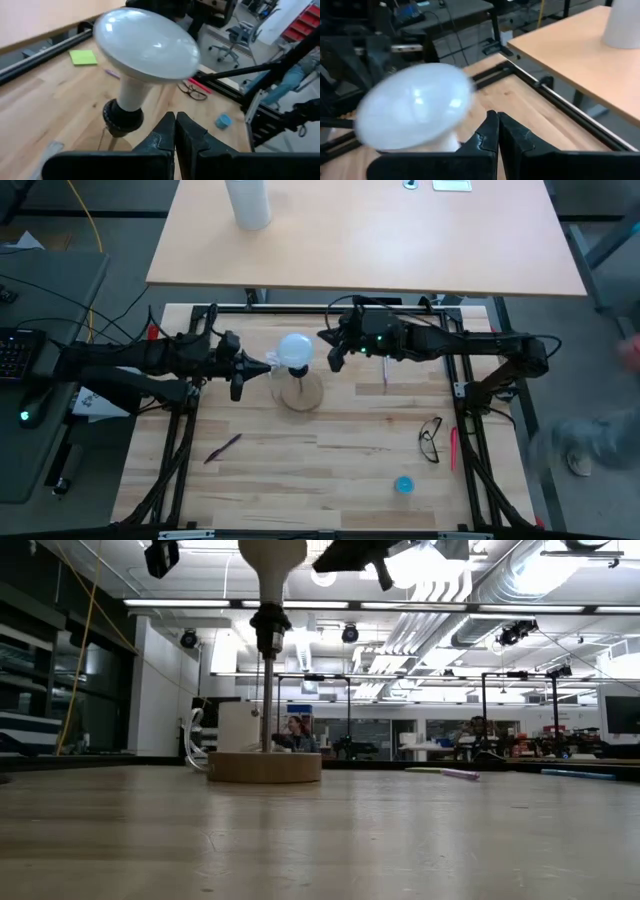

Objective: Screw lightbulb
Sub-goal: Remove the lightbulb from the lamp

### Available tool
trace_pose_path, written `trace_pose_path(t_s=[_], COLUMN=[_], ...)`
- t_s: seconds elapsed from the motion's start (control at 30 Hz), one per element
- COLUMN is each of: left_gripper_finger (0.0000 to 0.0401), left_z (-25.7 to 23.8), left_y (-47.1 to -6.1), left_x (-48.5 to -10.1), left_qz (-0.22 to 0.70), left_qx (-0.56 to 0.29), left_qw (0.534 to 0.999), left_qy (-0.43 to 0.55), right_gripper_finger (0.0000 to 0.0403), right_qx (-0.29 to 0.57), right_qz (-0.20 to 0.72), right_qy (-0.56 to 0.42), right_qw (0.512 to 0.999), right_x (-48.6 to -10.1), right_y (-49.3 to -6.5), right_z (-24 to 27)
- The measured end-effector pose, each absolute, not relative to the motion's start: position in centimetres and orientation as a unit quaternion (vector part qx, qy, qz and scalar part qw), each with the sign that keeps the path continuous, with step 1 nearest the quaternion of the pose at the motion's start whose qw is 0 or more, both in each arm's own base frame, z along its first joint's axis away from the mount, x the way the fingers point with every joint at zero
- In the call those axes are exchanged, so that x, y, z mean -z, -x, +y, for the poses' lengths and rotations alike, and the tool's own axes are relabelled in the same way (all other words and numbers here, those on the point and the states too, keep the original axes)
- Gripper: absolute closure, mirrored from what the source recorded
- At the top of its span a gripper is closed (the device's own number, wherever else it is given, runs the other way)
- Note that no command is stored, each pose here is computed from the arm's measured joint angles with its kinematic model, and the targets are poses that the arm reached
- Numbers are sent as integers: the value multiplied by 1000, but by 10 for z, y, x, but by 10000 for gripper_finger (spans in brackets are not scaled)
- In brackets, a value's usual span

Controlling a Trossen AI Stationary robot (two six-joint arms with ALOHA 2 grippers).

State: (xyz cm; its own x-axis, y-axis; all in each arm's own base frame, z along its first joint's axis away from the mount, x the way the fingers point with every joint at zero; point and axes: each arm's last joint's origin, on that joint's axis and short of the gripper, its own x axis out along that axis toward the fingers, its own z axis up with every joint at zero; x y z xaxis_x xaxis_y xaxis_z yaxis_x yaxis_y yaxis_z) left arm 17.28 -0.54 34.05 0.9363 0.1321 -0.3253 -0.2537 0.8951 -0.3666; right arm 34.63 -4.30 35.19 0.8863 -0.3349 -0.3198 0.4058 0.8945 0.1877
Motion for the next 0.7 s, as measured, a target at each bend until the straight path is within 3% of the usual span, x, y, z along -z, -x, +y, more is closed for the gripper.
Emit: trace_pose_path(t_s=[0.1,0.23,0.4,0.7], left_gripper_finger=[401,401,401,401], left_z=[-4,5,26,64], left_y=[-171,-166,-167,-190], left_x=[-341,-341,-344,-349], left_qz=[141,125,98,59], left_qx=[-124,-235,-334,-242], left_qw=[963,951,931,961], left_qy=[191,161,112,122], right_gripper_finger=[403,403,403,403], right_qx=[198,194,108,24], right_qz=[163,188,190,108], right_qy=[-114,-119,-149,-164], right_qw=[960,955,964,980], right_x=[-357,-363,-367,-363], right_y=[-333,-317,-317,-351], right_z=[-46,-44,-27,10])
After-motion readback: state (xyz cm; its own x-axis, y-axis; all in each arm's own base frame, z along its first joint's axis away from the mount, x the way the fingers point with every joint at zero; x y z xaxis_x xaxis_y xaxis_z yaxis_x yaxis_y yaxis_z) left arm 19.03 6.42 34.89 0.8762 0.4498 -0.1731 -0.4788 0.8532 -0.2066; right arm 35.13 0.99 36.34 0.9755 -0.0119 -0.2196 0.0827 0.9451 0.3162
